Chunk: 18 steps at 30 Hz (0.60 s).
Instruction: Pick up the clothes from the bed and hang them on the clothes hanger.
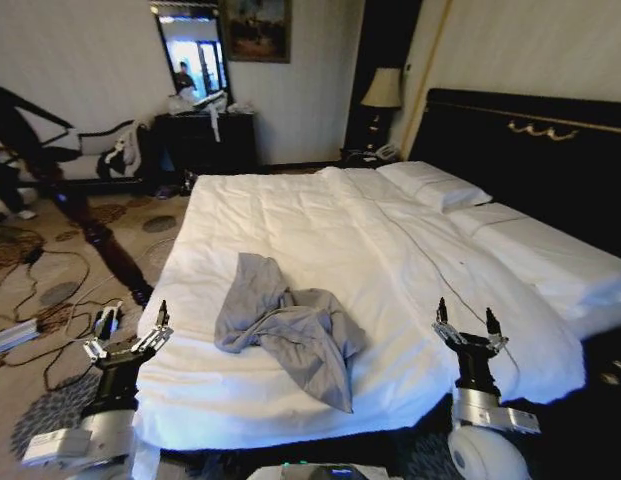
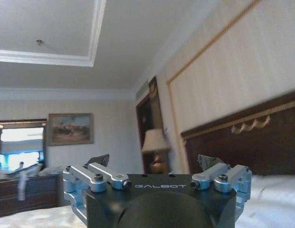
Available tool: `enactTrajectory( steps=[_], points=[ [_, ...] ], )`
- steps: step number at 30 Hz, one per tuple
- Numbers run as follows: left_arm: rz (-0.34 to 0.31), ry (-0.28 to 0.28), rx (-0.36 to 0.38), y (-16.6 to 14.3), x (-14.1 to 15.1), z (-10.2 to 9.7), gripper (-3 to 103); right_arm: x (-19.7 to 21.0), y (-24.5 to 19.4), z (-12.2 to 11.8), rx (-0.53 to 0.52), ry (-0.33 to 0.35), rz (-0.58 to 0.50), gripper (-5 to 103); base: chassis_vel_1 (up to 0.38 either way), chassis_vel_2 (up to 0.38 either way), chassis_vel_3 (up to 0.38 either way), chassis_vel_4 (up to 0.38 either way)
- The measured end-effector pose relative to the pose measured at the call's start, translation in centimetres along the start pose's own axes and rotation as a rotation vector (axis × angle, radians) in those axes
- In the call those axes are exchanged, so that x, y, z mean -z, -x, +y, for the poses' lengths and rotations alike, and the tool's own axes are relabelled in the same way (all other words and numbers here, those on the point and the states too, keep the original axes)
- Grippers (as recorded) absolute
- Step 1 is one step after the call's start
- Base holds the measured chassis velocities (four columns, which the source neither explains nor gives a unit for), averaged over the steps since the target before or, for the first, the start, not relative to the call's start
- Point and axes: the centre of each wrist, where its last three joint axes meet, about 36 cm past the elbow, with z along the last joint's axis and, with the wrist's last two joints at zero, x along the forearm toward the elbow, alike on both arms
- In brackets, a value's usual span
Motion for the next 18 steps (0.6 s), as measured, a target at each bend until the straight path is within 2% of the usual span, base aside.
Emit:
enactTrajectory(
  steps=[3,12,18],
  points=[
    [0.005,0.004,0.002,0.00,-0.37,-0.02,100,0.76,0.01,0.69,-0.022,0.033,0.039,100,0.095,0.108,0.097,0.112],
    [-0.016,0.008,-0.005,0.28,-0.64,0.05,100,0.63,0.08,0.23,-0.007,-0.011,0.033,100,0.080,0.082,0.109,0.109],
    [-0.027,0.016,-0.023,0.42,-0.58,0.20,100,0.51,-0.41,0.31,-0.012,-0.025,0.025,100,0.001,0.004,0.005,0.010]
  ],
)
